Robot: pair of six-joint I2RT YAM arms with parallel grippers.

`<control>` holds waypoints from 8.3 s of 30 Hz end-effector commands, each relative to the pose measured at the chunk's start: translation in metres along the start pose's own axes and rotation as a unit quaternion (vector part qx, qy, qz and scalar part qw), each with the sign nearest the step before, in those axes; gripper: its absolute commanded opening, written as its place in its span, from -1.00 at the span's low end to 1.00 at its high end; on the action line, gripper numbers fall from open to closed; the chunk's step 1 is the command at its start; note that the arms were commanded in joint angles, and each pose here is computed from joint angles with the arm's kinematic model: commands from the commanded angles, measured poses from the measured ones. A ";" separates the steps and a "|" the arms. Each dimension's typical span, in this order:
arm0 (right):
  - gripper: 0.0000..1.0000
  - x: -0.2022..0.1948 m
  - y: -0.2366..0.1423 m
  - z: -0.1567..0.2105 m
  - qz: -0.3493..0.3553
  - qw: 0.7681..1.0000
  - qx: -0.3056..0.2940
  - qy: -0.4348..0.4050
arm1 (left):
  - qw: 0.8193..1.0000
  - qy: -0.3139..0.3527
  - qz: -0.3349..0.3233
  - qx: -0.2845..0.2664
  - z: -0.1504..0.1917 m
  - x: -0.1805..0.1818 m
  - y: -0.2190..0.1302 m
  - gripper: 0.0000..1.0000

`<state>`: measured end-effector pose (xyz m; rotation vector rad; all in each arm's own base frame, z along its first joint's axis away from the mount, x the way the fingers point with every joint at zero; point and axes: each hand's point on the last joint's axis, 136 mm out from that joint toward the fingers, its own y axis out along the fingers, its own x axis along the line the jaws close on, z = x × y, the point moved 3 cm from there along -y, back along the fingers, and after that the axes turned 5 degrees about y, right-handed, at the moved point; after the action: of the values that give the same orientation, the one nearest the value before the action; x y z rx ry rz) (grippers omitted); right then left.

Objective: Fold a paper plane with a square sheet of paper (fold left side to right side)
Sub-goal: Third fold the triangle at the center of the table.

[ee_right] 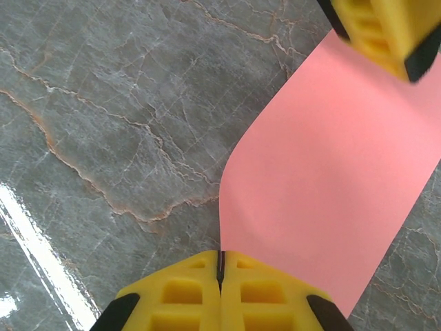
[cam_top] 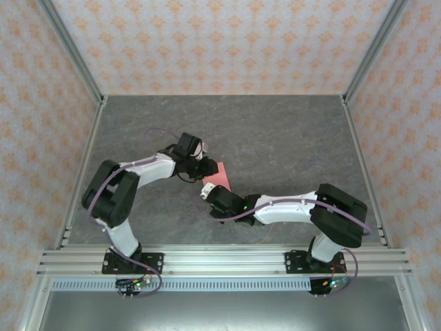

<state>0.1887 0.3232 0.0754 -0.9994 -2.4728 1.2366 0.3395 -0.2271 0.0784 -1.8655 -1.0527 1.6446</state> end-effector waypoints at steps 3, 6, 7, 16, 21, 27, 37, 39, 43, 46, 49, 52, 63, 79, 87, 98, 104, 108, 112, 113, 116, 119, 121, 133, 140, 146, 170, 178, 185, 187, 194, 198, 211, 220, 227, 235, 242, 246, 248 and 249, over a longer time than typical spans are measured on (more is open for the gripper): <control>-1.00 0.001 0.005 0.006 -0.005 1.000 0.020 0.009 | 0.999 0.021 0.039 0.006 -0.024 -0.016 0.017 -0.50; -1.00 0.002 0.005 0.006 -0.012 1.000 0.024 0.015 | 0.999 0.016 0.022 0.025 -0.024 -0.006 0.033 -0.54; -1.00 0.002 0.005 0.006 -0.016 0.999 0.028 0.020 | 0.999 0.015 0.018 0.030 -0.023 -0.003 0.036 -0.55; -1.00 -0.003 0.005 0.001 -0.065 0.993 0.047 0.081 | 0.998 0.010 -0.008 0.057 -0.011 0.018 0.054 -0.61; -1.00 -0.020 0.007 -0.004 -0.100 0.982 0.058 0.151 | 0.998 0.013 -0.016 0.064 -0.006 0.022 0.056 -0.63; -1.00 -0.047 0.016 0.001 -0.125 0.962 0.077 0.231 | 0.997 0.018 -0.021 0.072 0.000 0.021 0.060 -0.64; -1.00 -0.067 0.030 0.011 -0.101 0.951 0.110 0.272 | 0.996 0.028 -0.028 0.078 0.005 0.018 0.064 -0.65; -1.00 -0.070 0.032 0.012 -0.096 0.950 0.112 0.275 | 0.996 0.031 -0.028 0.079 0.005 0.016 0.065 -0.65; -1.00 -0.074 0.031 0.010 -0.091 0.950 0.109 0.277 | 0.996 0.032 -0.030 0.081 0.007 0.016 0.065 -0.65; -1.00 -0.077 0.031 0.011 -0.083 0.951 0.113 0.275 | 0.996 0.031 -0.033 0.082 0.007 0.017 0.066 -0.66; -1.00 -0.080 0.031 0.013 -0.078 0.951 0.114 0.278 | 0.996 0.032 -0.033 0.081 0.007 0.017 0.066 -0.66; -1.00 -0.081 0.030 0.014 -0.077 0.951 0.114 0.278 | 0.996 0.032 -0.034 0.081 0.007 0.017 0.066 -0.67; -1.00 -0.085 0.026 0.011 -0.068 0.951 0.103 0.284 | 0.995 0.032 -0.035 0.083 0.008 0.017 0.067 -0.68; -1.00 -0.088 0.019 0.002 -0.066 0.952 0.084 0.288 | 0.995 0.034 -0.036 0.084 0.010 0.017 0.068 -0.69; -1.00 -0.088 0.024 0.009 -0.062 0.951 0.100 0.287 | 0.995 0.034 -0.036 0.084 0.010 0.016 0.068 -0.69; -1.00 -0.092 0.027 0.018 -0.039 0.951 0.111 0.287 | 0.995 0.034 -0.036 0.085 0.010 0.016 0.068 -0.69; -1.00 -0.093 0.029 0.019 -0.036 0.951 0.115 0.286 | 0.995 0.035 -0.037 0.086 0.011 0.016 0.068 -0.69; -1.00 -0.093 0.030 0.022 -0.034 0.950 0.121 0.285 | 0.995 0.036 -0.037 0.085 0.010 0.015 0.068 -0.69; -1.00 -0.092 0.032 0.026 -0.032 0.950 0.128 0.283 | 0.995 0.036 -0.036 0.086 0.010 0.015 0.068 -0.69; -1.00 -0.092 0.033 0.027 -0.032 0.950 0.131 0.282 | 0.995 0.036 -0.036 0.087 0.011 0.015 0.068 -0.69; -1.00 -0.092 0.034 0.030 -0.032 0.950 0.136 0.281 | 0.995 0.036 -0.037 0.087 0.011 0.015 0.068 -0.69; -1.00 -0.089 0.037 0.032 -0.037 0.948 0.144 0.281 | 0.995 0.036 -0.037 0.087 0.011 0.015 0.069 -0.69; -1.00 -0.088 0.038 0.036 -0.038 0.947 0.151 0.281 | 0.995 0.037 -0.036 0.086 0.010 0.014 0.068 -0.68; -1.00 -0.083 0.039 0.055 -0.041 0.942 0.182 0.279 | 0.995 0.049 -0.036 0.079 -0.009 -0.003 0.054 -0.58; -1.00 -0.082 0.040 0.057 -0.043 0.941 0.182 0.282 | 0.995 0.064 -0.039 0.067 -0.029 -0.011 0.036 -0.57; -1.00 -0.081 0.040 0.054 -0.047 0.942 0.177 0.283 | 0.995 0.062 -0.037 0.070 -0.021 -0.007 0.033 -0.63; -1.00 -0.083 0.021 0.016 -0.070 0.950 0.116 0.283 | 0.993 0.045 -0.050 0.098 0.003 0.017 0.054 -0.70; -1.00 -0.082 0.027 0.019 -0.070 0.949 0.122 0.283 | 0.993 0.046 -0.049 0.097 0.002 0.015 0.054 -0.70; -1.00 -0.084 0.032 0.021 -0.062 0.949 0.126 0.283 | 0.993 0.046 -0.050 0.098 0.002 0.014 0.054 -0.70; -1.00 -0.085 0.032 0.022 -0.057 0.949 0.127 0.284 | 0.993 0.046 -0.050 0.100 0.003 0.015 0.054 -0.70; -1.00 -0.086 0.032 0.017 -0.057 0.950 0.119 0.284 | 0.993 0.048 -0.050 0.100 0.003 0.014 0.056 -0.70; -1.00 -0.087 0.032 0.015 -0.055 0.950 0.116 0.284 | 0.992 0.048 -0.050 0.101 0.003 0.014 0.057 -0.70; -1.00 -0.084 0.036 0.020 -0.060 0.949 0.128 0.283 | 0.993 0.049 -0.048 0.100 0.003 0.013 0.057 -0.71; -1.00 -0.081 0.040 0.053 -0.037 0.946 0.192 0.258 | 0.992 0.069 -0.045 0.091 -0.007 -0.002 0.042 -0.66; -1.00 -0.076 0.043 0.064 -0.034 0.945 0.209 0.250 | 0.993 0.079 -0.045 0.080 -0.030 -0.015 0.028 -0.52; -1.00 -0.076 0.041 0.067 -0.033 0.944 0.213 0.249 | 0.994 0.081 -0.058 0.050 -0.054 -0.018 -0.001 -0.33; -1.00 -0.075 0.042 0.066 -0.035 0.945 0.210 0.248 | 0.997 0.059 -0.029 0.030 -0.015 -0.007 -0.028 -0.72; -1.00 -0.075 0.042 0.066 -0.036 0.945 0.211 0.248 | 0.999 0.034 0.025 0.020 0.010 -0.009 -0.034 -0.78; -1.00 -0.075 0.043 0.066 -0.037 0.945 0.211 0.248 | 0.998 0.028 0.043 0.023 0.021 -0.011 -0.032 -0.78; -1.00 -0.075 0.043 0.066 -0.037 0.944 0.212 0.249 | 0.998 0.029 0.047 0.025 0.026 -0.013 -0.030 -0.78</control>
<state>0.2556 0.2693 0.0455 -0.9490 -1.8645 1.0660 0.3076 -0.2061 0.0941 -1.8406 -0.9545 1.5960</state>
